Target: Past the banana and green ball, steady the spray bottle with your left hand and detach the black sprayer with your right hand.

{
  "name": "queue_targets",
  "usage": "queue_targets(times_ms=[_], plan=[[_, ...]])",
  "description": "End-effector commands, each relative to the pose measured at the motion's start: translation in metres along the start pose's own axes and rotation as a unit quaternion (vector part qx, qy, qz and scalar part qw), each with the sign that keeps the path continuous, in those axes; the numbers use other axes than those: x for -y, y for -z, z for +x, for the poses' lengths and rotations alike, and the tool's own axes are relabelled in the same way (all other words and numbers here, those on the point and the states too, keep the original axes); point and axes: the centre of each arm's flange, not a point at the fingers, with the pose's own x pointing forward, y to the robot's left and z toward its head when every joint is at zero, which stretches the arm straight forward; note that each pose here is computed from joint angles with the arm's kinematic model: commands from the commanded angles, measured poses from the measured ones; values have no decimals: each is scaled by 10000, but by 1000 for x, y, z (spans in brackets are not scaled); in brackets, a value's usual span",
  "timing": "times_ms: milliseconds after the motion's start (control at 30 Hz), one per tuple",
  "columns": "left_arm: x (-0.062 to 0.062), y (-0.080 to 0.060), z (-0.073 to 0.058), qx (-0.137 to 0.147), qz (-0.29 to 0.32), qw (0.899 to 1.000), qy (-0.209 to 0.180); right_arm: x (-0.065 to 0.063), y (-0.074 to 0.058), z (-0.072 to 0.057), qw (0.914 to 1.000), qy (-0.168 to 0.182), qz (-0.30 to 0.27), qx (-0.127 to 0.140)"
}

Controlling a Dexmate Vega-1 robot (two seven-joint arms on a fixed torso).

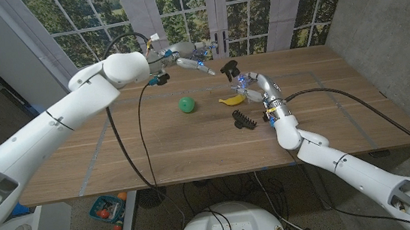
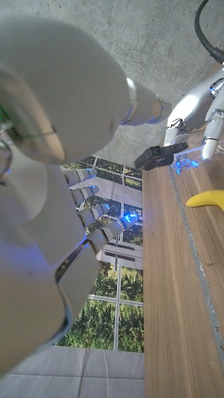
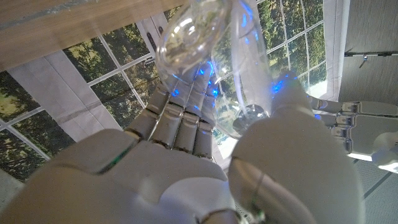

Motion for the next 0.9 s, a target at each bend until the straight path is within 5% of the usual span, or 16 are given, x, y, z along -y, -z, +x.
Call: queue_targets(times_ms=[33,533,900], plan=[[-5,8,12,49,-104,9998,145,3,-5,2,9998,-194,50,86],[-1,11,36,529,-1016,9841,1354,-8,-12,4,9979,-405,-397,310],[-2,19,36,287,-1319,9862,953,-5,-17,0,9966,-164,-538,595]])
